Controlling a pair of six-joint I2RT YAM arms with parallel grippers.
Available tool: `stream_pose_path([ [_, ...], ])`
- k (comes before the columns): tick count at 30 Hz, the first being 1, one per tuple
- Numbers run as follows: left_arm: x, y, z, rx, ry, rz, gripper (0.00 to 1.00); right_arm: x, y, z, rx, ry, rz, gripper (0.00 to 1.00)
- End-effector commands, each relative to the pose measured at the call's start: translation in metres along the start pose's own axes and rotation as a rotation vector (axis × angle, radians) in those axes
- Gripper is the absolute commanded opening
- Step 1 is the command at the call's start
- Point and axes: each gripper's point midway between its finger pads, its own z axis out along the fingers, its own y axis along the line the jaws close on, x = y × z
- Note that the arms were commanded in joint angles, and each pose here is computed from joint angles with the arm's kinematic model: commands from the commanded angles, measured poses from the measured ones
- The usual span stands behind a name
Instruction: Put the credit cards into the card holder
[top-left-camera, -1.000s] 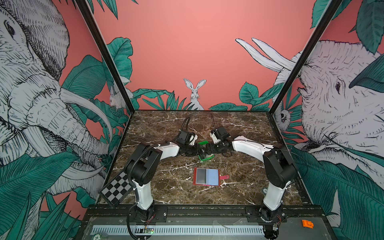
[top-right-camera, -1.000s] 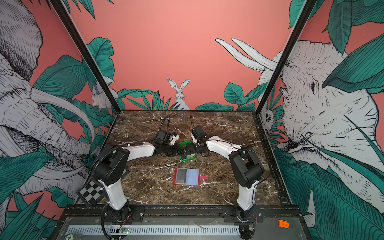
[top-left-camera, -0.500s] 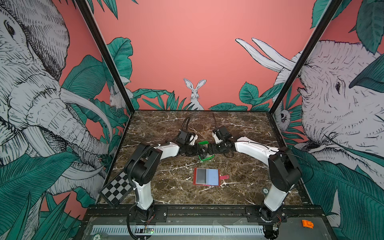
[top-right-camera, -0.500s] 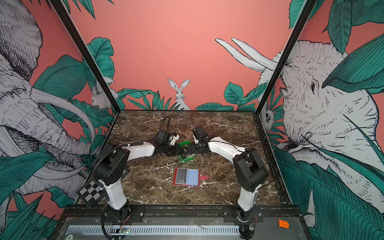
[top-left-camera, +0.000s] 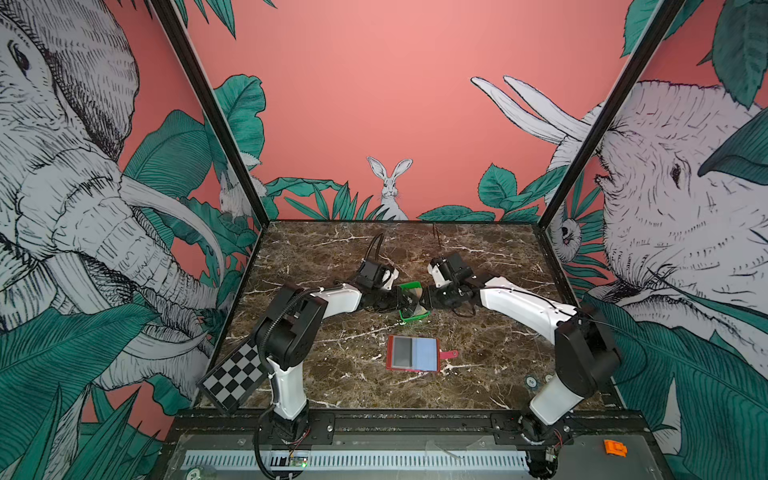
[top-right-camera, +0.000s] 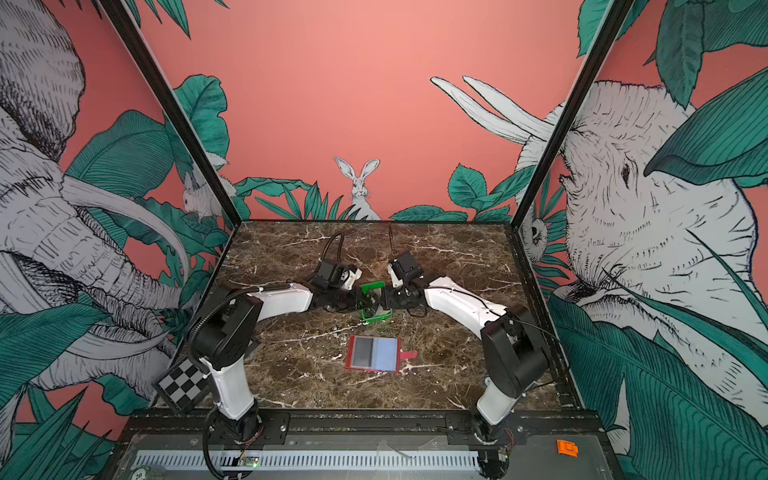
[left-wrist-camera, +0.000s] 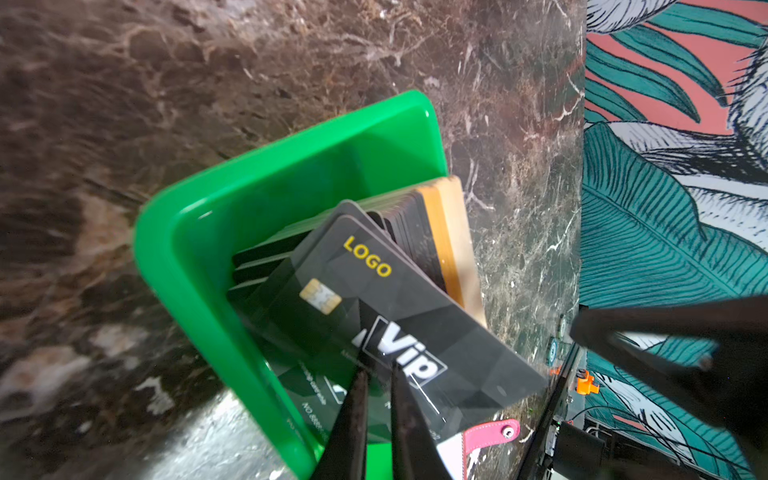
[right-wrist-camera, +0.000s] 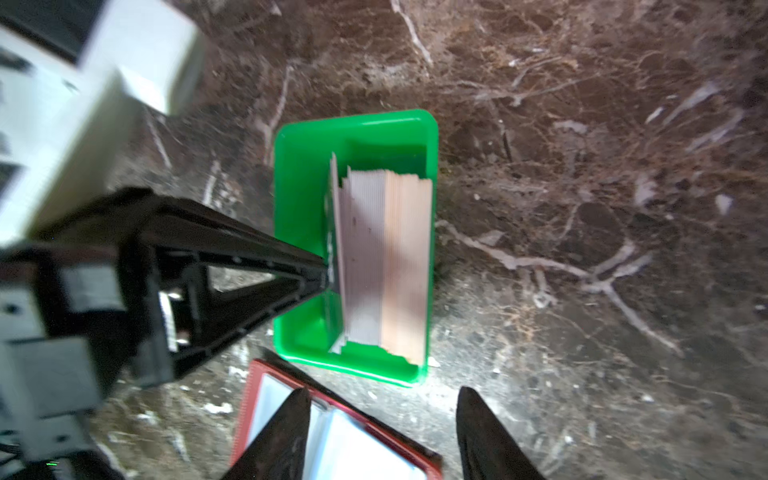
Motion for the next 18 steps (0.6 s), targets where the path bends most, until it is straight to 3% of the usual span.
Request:
stream_pose_path([
  [1, 0.012, 0.009, 0.004, -0.039, 0.034, -0.006, 0.15, -0.015, 0.025, -0.005, -0.111, -0.022, 0.033, 0.42],
  [7, 0.012, 0.008, 0.002, -0.039, 0.031, -0.002, 0.15, -0.016, 0.023, 0.008, -0.101, 0.016, 0.058, 0.23],
  [18, 0.012, 0.006, 0.003, -0.031, 0.030, -0.003, 0.14, -0.012, 0.012, 0.018, -0.050, 0.030, 0.053, 0.17],
])
